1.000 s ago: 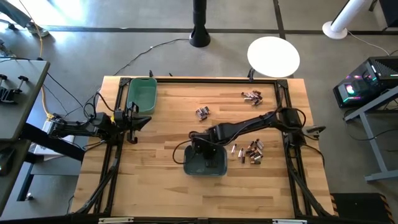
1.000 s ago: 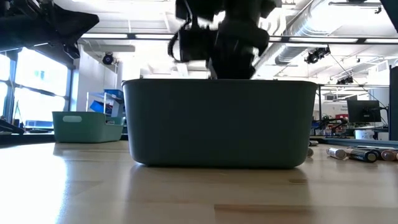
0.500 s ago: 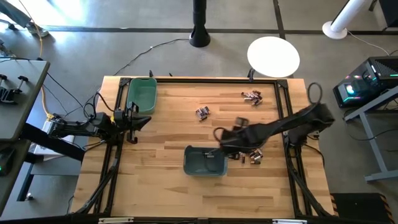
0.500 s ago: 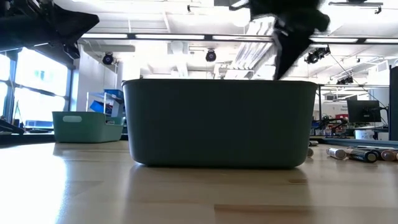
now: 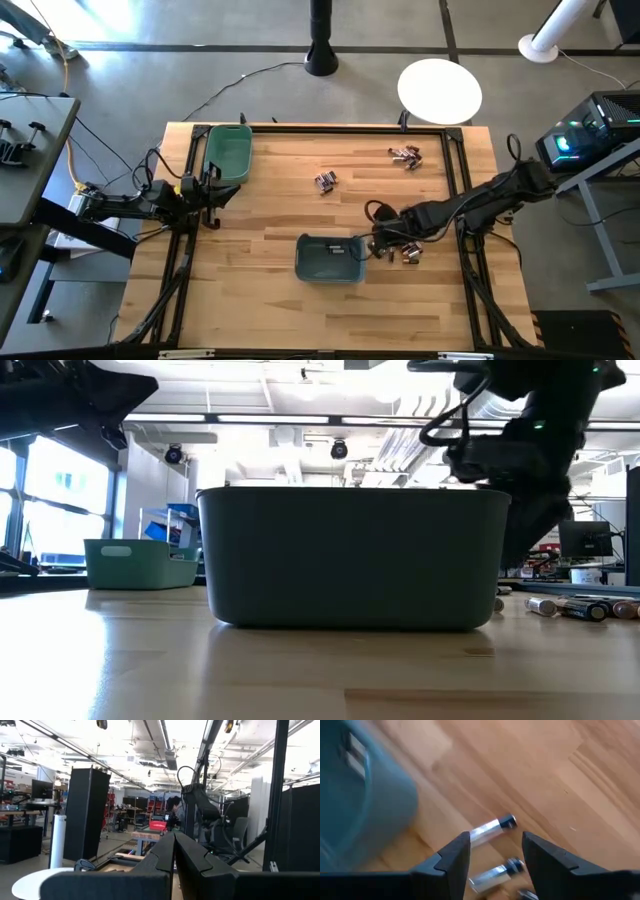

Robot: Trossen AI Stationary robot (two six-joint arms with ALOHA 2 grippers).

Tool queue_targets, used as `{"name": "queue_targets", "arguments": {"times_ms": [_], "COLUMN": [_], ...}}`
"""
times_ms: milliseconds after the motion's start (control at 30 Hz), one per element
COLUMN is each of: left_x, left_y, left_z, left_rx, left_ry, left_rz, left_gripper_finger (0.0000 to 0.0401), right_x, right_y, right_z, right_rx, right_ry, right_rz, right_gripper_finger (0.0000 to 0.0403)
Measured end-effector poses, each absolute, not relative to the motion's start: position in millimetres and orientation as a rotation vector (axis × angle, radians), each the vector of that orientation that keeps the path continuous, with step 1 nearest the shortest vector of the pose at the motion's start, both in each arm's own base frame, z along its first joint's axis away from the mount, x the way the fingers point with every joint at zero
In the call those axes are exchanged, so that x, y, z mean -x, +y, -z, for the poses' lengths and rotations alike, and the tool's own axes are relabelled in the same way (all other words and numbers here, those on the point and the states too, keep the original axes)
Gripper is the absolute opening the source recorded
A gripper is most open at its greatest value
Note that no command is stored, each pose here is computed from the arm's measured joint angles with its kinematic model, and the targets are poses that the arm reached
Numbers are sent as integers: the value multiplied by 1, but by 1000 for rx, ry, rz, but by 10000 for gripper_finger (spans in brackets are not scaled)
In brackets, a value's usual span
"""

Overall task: Sort batteries
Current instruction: Put the silver battery into the blue bin

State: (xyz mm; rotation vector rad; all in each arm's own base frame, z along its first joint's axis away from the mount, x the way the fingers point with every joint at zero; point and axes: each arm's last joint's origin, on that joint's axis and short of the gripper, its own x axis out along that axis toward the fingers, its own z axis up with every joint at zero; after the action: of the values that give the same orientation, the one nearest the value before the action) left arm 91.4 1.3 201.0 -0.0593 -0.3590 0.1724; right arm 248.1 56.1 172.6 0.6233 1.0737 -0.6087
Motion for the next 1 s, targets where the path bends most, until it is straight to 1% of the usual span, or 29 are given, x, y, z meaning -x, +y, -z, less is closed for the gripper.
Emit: {"name": "queue_targets", "arguments": {"times_ms": [67,167,333,800,900,1000], "left_x": [-91,-91,-91,-91,-91,-91], "left_y": [1,1,1,1,1,1], "left_z": [-201,-201,-201,-201,-201,-201], "left_rx": [60,59,59,56,57,57], "left_ry": [-360,-360,-359,-357,-358,-358], "left_rz": [-173,-173,-173,-174,-174,-174], "left_gripper_finger": [5,5,5,5,5,5], "right_x": [-249,-249,-251,-260,-260,-260], "right_y": [54,52,52,56,57,56], "right_z": [-172,-172,-169,-139,-136,-135], "right_rx": [-720,-784,-823,-852,-826,-811], "right_ry": [1035,1013,981,1096,1112,1123], "right_rz": [666,715,777,798,792,799], "right_gripper_finger": [186,191,193,192,180,150]}}
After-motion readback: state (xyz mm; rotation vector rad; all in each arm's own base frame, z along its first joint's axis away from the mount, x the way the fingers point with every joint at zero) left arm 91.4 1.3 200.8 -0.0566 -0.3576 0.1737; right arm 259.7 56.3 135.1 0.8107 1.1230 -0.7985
